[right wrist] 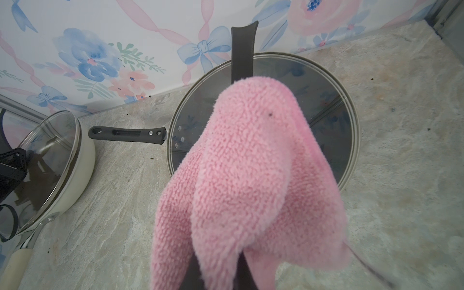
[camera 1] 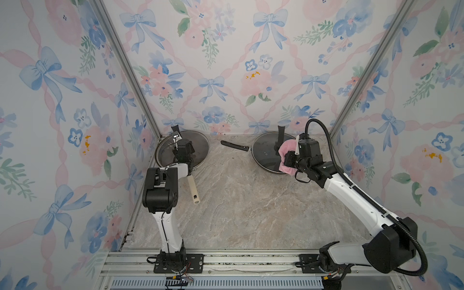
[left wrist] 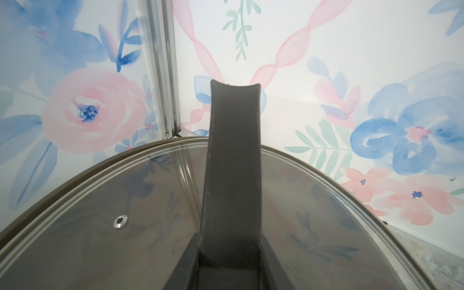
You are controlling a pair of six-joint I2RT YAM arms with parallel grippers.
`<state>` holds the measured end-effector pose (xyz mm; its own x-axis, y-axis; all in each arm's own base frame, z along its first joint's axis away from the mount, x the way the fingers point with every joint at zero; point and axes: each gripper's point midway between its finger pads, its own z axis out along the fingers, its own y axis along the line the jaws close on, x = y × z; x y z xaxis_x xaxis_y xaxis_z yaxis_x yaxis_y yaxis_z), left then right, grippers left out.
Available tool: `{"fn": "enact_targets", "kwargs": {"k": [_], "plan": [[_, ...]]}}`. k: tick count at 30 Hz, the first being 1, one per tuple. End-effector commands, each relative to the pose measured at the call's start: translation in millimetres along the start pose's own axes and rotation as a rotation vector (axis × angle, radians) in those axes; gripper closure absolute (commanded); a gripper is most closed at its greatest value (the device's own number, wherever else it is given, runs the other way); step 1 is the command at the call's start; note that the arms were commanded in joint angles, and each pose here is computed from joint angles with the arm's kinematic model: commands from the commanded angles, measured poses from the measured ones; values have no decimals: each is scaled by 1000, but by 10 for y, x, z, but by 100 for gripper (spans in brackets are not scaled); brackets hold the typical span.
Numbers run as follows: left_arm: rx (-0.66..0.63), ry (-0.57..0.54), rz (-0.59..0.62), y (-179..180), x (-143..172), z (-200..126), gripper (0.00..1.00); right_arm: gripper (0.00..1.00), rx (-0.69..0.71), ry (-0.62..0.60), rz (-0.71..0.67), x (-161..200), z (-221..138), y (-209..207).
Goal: Wipe the pot lid with a cloth
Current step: Place the pot lid on the cooking pot.
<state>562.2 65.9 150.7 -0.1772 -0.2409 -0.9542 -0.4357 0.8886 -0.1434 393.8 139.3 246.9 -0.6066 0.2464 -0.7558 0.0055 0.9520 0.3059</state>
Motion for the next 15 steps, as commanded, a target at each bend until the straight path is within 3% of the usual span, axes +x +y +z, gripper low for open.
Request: {"fn": "enact_targets", "kwargs": {"k": [1, 15], "plan": [[-65, 73, 38, 152, 209, 7, 100, 99, -32, -26, -21, -127, -40, 135], [-159, 80, 139, 266, 159, 0, 100, 99, -42, -14, -34, -115, -17, 187]]}}
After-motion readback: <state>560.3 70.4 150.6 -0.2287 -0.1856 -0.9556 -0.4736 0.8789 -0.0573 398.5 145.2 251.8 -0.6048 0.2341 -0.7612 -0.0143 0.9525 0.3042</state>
